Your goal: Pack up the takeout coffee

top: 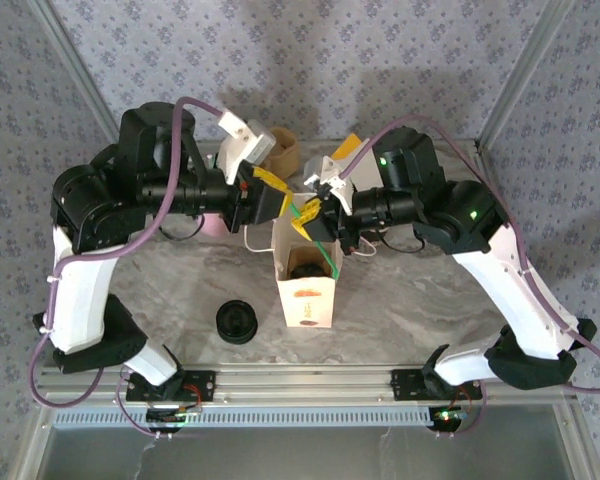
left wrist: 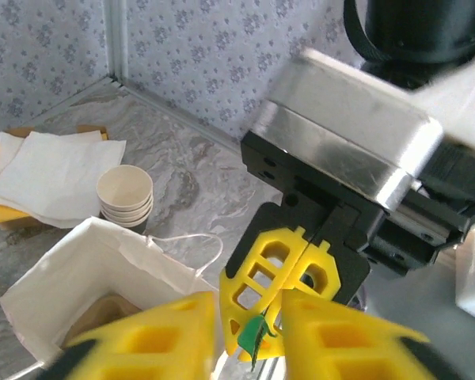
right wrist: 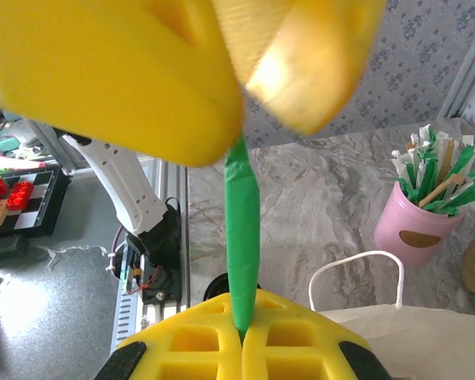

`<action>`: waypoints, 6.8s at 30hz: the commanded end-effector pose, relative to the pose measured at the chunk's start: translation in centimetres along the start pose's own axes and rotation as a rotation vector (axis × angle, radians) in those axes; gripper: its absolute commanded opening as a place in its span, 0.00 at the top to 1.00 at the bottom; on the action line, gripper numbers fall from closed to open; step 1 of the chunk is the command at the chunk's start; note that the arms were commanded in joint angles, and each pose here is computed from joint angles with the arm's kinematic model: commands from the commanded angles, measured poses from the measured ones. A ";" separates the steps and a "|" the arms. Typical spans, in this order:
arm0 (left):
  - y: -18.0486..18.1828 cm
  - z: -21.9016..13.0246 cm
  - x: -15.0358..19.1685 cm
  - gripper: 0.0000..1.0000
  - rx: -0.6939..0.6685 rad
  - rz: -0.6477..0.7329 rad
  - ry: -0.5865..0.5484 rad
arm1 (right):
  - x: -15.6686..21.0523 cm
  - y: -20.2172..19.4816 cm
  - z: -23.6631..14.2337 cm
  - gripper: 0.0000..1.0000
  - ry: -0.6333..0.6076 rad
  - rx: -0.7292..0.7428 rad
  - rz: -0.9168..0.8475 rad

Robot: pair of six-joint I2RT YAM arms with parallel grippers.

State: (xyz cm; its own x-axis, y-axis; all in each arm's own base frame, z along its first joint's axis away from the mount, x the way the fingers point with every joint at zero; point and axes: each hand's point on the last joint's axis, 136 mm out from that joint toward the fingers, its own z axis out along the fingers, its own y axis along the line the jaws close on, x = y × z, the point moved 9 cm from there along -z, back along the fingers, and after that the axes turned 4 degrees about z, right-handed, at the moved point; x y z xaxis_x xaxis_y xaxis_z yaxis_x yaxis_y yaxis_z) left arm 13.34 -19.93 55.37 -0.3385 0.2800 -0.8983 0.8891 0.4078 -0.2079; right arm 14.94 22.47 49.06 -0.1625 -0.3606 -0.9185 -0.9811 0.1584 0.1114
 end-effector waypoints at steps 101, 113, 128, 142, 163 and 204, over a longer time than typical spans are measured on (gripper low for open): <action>14.7 10.7 2.4 0.00 -0.463 -0.282 0.064 | 29.3 -36.7 -9.8 0.13 -0.161 1.216 1.465; 16.3 12.3 2.7 0.00 -0.460 -0.316 0.067 | 33.0 -39.5 -8.2 0.15 -0.121 1.131 1.557; 17.6 13.6 2.9 0.01 -0.455 -0.333 0.086 | 34.9 -42.5 -7.2 0.43 -0.199 1.047 1.603; 17.9 14.2 2.7 0.01 -0.438 -0.348 0.087 | 33.3 -42.1 -7.7 0.67 -0.251 1.034 1.535; 18.2 15.0 2.6 0.02 -0.421 -0.363 0.091 | 30.3 -41.2 -8.2 0.76 -0.246 1.073 1.428; 18.0 14.9 1.6 0.02 -0.411 -0.352 0.065 | 28.8 -42.1 -7.5 1.00 -0.207 1.053 1.391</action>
State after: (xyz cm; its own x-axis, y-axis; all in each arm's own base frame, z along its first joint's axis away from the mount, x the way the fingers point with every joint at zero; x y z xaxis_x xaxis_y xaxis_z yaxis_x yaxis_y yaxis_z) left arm 33.60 -25.21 43.53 -0.6312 0.1288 -0.7649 0.5209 0.8011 -0.2950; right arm 50.81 -1.83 16.35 -0.6698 0.6630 -0.3343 0.4126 0.7066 0.5749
